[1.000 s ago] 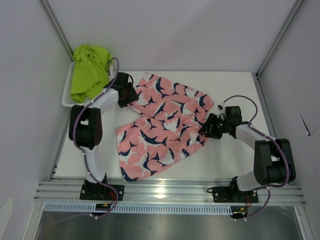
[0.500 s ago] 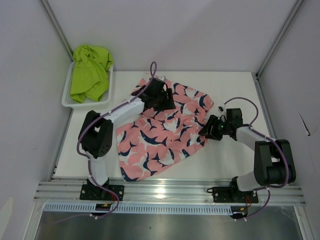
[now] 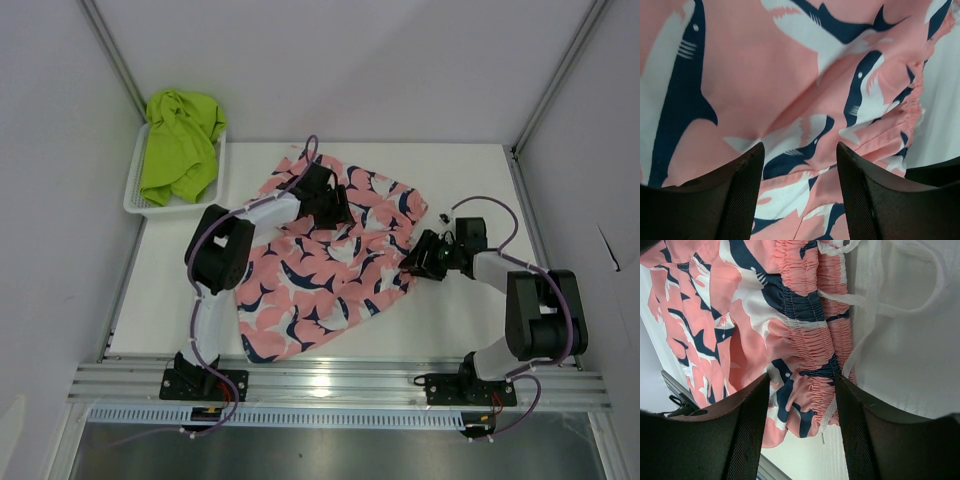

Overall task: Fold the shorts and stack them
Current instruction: Flatten the shorts out

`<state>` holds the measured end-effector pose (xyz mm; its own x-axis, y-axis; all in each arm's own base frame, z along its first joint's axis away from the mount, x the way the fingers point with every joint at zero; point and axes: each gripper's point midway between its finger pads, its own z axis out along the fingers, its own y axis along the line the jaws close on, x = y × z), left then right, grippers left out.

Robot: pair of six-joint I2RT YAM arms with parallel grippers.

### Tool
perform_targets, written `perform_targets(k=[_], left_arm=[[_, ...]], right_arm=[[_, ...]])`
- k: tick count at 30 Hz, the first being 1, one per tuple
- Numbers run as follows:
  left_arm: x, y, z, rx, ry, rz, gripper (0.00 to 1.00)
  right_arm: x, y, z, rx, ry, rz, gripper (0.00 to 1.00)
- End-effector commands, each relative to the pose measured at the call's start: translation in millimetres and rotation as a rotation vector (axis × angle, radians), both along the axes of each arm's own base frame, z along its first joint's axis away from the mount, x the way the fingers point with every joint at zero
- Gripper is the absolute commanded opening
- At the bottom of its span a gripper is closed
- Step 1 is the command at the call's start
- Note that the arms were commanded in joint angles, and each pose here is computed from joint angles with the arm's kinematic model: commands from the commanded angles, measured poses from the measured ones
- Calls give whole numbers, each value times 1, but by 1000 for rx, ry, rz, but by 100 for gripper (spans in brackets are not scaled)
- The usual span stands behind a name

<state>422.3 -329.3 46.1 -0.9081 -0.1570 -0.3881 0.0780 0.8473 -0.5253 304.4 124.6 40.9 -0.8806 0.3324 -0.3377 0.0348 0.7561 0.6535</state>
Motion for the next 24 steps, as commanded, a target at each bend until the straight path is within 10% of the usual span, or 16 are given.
perform_targets(k=[1, 24], left_arm=[[16, -4, 4, -52, 7, 11, 63], [28, -5, -8, -39, -2, -17, 61]], right_arm=[[0, 4, 2, 15, -29, 25, 57], [-48, 23, 46, 64, -51, 89, 56]])
